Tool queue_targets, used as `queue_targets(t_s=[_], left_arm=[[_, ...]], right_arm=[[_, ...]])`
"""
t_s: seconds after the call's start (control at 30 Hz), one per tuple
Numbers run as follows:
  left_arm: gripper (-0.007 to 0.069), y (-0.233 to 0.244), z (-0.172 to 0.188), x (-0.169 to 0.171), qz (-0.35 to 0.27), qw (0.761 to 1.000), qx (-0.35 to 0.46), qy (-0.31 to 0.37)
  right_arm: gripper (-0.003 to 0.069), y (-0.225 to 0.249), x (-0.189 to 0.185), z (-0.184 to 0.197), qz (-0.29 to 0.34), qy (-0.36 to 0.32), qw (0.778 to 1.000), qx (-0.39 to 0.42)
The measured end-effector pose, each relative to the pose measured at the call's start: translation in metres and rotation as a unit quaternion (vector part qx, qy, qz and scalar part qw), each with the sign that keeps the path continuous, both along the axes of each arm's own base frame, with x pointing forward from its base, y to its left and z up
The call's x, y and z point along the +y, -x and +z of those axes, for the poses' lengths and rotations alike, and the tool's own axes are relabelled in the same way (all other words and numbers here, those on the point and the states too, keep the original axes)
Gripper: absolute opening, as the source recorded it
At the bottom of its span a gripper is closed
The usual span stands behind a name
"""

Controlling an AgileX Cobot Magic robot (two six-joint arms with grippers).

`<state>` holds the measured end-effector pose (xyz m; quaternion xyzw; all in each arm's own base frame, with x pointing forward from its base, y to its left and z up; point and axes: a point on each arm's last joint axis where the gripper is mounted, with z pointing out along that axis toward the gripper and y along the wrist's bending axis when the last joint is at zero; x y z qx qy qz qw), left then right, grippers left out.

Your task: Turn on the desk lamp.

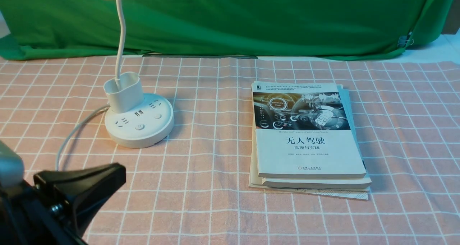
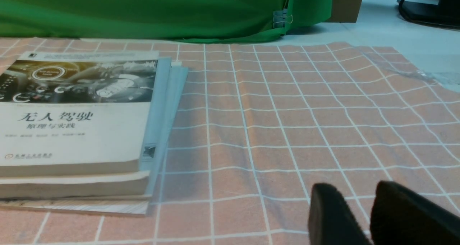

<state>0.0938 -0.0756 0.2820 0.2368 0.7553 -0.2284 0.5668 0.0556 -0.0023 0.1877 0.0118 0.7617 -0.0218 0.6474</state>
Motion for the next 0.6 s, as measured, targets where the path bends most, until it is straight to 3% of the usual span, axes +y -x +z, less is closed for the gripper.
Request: queue_targets(t_s=[0.13, 0.3, 0.43, 0.6], left_arm=[[0.0002, 0.001, -0.012, 0.002, 0.002, 1.0, 0.016, -0.027], [0.0002, 0.002, -0.026, 0.014, 0.056, 0.993, 0.096, -0.039], [0.0002, 0.009, -0.03, 0.032, 0.098, 0.992, 0.05, -0.069], [0.0002, 0.029, -0.033, 0.06, 0.198, 0.979, -0.03, -0.024]], right_arm=[[0.0241, 0.0, 0.0, 0.0, 0.0, 0.0, 1.0, 0.0], [0.0241, 0.0, 0.0, 0.0, 0.0, 0.0, 1.0, 0.0], [0.0241, 0.0, 0.0, 0.0, 0.0, 0.0, 1.0, 0.0], [0.0241, 0.0, 0.0, 0.0, 0.0, 0.0, 1.0, 0.0]])
